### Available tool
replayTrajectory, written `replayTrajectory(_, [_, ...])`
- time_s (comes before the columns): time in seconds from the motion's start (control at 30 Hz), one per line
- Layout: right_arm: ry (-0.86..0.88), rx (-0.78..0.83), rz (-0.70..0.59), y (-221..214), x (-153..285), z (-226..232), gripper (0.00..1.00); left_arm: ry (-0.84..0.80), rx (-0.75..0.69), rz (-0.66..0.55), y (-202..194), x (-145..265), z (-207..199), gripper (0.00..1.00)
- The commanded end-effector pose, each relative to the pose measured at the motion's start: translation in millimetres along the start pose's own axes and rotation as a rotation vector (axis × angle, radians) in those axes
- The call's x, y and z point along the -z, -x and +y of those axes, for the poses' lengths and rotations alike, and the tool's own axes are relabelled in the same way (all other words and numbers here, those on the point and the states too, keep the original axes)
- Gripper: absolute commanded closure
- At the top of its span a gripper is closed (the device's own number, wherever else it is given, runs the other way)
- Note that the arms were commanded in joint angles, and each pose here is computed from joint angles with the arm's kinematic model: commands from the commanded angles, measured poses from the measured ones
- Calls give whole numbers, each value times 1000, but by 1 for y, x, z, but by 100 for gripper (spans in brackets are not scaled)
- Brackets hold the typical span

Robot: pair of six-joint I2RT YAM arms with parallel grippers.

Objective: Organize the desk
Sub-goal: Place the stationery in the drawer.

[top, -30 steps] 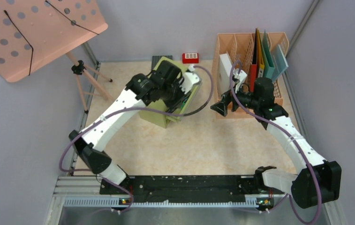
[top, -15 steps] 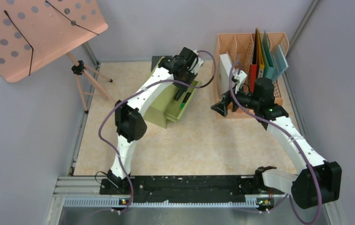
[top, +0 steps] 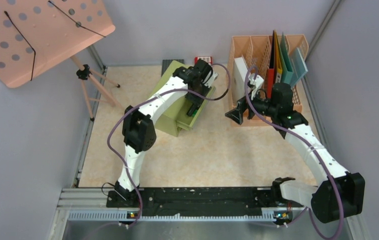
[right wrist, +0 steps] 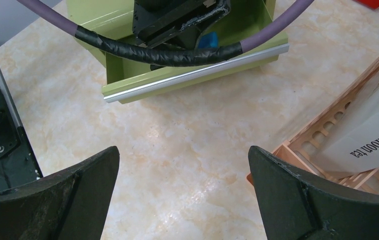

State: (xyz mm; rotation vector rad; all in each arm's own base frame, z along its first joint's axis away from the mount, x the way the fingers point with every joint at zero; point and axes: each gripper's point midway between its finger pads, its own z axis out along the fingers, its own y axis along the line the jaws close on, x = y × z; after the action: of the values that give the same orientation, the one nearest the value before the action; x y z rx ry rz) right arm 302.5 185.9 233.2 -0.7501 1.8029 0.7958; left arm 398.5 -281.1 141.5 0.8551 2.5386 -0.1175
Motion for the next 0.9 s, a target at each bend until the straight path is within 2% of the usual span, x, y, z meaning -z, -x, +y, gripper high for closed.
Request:
replayTrajectory(0.0, [1,46,-56,16,6,1,1,60,35,-112,20,36,20,70])
replayTrajectory(0.23, [4,45,-58,15,6,2,1,97,30,-146,30,50,28,55])
replayTrajectory(0.5, [4,47,-60,15,7,3,1,124,31,-165,35,57,33,51])
replayTrajectory(0.7, [30,50,-52,11,5,5,1,94,26,-310,59,108,30,50])
replayTrajectory(0.87, [92,71,-34,12,-1,14,1,109,14,-449,70,161,36,42])
